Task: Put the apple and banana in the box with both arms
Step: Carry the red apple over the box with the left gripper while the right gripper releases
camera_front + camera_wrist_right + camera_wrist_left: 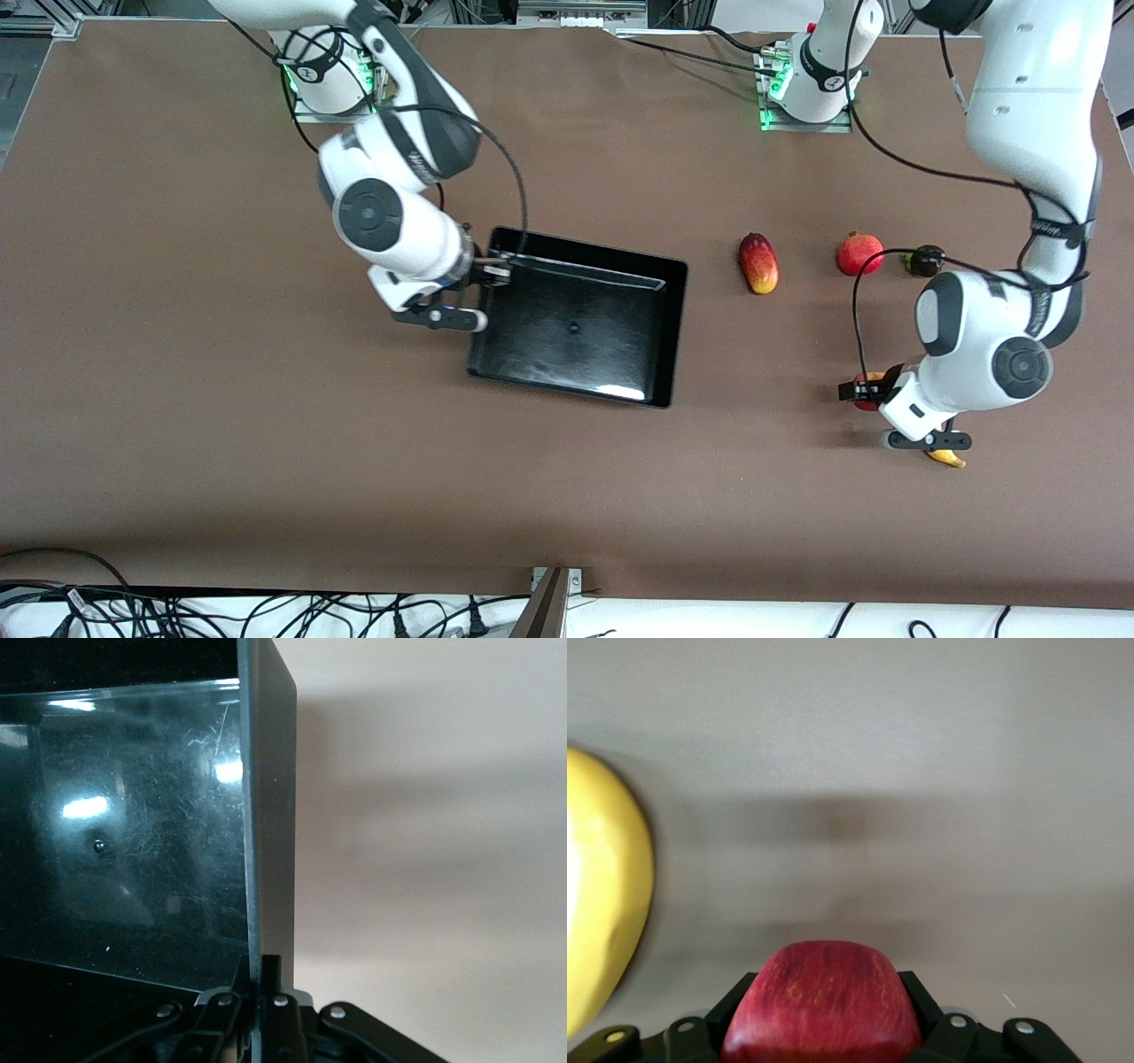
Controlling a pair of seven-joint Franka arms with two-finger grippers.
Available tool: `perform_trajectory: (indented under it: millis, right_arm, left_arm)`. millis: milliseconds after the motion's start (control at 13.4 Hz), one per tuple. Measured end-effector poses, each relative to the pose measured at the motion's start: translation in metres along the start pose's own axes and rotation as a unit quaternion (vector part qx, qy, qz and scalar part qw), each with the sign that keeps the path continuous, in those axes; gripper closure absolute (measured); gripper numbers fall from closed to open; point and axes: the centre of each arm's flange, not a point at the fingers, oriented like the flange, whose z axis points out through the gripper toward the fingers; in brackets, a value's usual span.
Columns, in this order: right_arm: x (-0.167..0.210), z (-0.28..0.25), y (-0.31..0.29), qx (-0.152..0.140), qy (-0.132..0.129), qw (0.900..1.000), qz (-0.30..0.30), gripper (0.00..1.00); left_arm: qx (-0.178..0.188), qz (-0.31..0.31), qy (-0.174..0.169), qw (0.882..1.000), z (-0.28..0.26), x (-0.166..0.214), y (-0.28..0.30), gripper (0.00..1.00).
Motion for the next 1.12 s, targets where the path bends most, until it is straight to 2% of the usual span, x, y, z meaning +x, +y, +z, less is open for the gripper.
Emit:
perform_trajectory:
  millis: [75,224,449,598,748,822,1121]
  right_arm:
    - [-0.005,0.017,-0.021,0.013,0.014,1.000,-0.006,0.94]
    - [-0.020,0.053,-0.052,0.025,0.027,0.999,-0.026,0.94]
    - [-0.038,0.102,-0.071,0.016,0.019,0.999,-0.042,0.94]
    - [-0.031,0.096,-0.069,0.018,0.027,0.998,-0.044,0.78]
    - [-0.020,0.074,-0.065,0.016,0.037,0.998,-0.047,0.59]
    - [-0.012,0.058,-0.055,0.006,0.030,0.998,-0.049,0.48]
    - [0.043,-0.050,0.036,-0.009,0.015,0.997,-0.074,0.04]
  left_arm:
    - [-0.001,0.000,-0.006,1.000,-0.027,-0.008,0.016,0.32]
    - [-0.007,-0.011,-0.010,1.000,-0.067,-0.024,0.067,0.32]
    - [-0.019,-0.050,-0.009,0.999,-0.086,-0.045,0.152,0.32]
    - [-0.018,-0.079,-0.016,0.997,-0.081,-0.056,0.185,0.32]
    - [-0.014,-0.082,-0.024,0.996,-0.074,-0.068,0.213,0.32]
    - [-0.012,-0.077,-0.029,0.997,-0.068,-0.074,0.226,0.32]
    - [0.001,-0.034,-0.060,0.998,-0.029,-0.105,0.280,0.32]
